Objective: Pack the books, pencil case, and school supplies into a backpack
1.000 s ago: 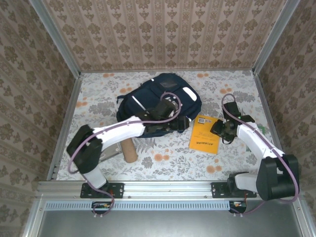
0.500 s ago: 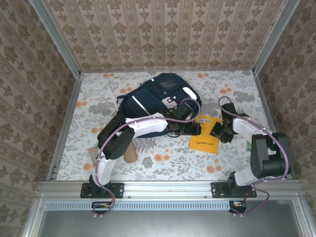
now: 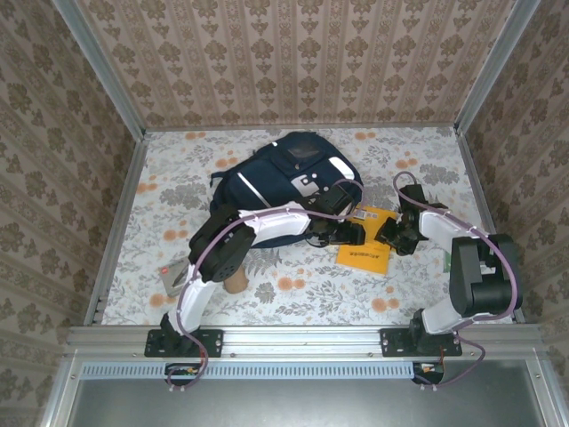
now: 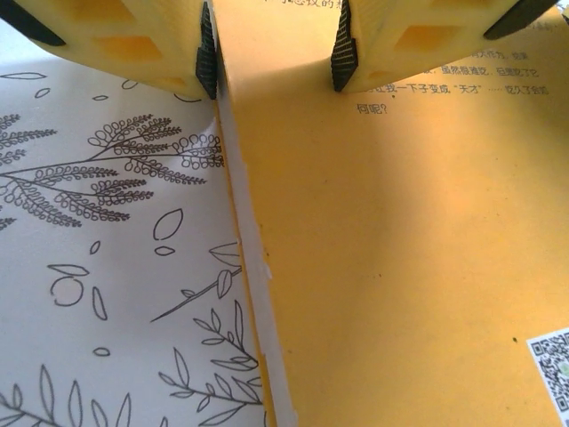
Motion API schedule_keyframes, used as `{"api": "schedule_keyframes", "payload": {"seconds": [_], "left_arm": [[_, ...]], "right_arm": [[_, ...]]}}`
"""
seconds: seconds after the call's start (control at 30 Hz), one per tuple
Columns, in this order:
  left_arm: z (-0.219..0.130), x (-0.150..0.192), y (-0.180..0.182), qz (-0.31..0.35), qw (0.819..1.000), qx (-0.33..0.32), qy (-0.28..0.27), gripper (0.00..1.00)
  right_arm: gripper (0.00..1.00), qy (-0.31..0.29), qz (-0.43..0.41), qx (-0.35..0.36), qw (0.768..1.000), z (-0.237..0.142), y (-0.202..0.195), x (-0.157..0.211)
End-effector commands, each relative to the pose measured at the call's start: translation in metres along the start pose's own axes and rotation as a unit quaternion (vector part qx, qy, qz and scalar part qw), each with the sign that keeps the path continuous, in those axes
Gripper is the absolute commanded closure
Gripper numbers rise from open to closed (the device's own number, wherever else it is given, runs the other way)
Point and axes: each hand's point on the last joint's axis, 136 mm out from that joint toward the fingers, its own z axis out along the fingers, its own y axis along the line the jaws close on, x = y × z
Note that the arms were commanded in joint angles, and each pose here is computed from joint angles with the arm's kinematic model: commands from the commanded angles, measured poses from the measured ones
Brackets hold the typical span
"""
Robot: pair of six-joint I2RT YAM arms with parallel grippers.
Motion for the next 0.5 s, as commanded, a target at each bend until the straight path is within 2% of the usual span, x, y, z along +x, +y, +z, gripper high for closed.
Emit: {"api": "schedule_keyframes", "payload": {"seconds": [0.0,0.07,0.17,0.33,0.47], "left_arm": [[0.007,0.003,-0.007,-0.001,1.0,0.018,0.022,0.28],[0.006,0.001,-0.021,0.006,0.998,0.055,0.019,0.32],[-0.009,-0.009,-0.053,0.018,0.99,0.137,-0.006,0.32],[-0.043,-0.019,-0.103,0.043,0.963,0.265,-0.032,0.33],[-0.056,-0.02,-0.115,0.055,0.95,0.305,-0.041,0.35]], "right_arm": [[0.58,0.029,-0.007,0.013,0.999,0.015,-0.008,0.012],[0.58,0.029,-0.007,0.013,0.999,0.015,-0.008,0.013],[0.58,0.03,-0.008,0.009,0.999,0.015,-0.007,0.013],[0.58,0.031,-0.007,0.004,0.999,0.014,-0.005,0.014],[0.58,0.031,-0.006,0.0,1.0,0.014,-0.004,0.014]]}}
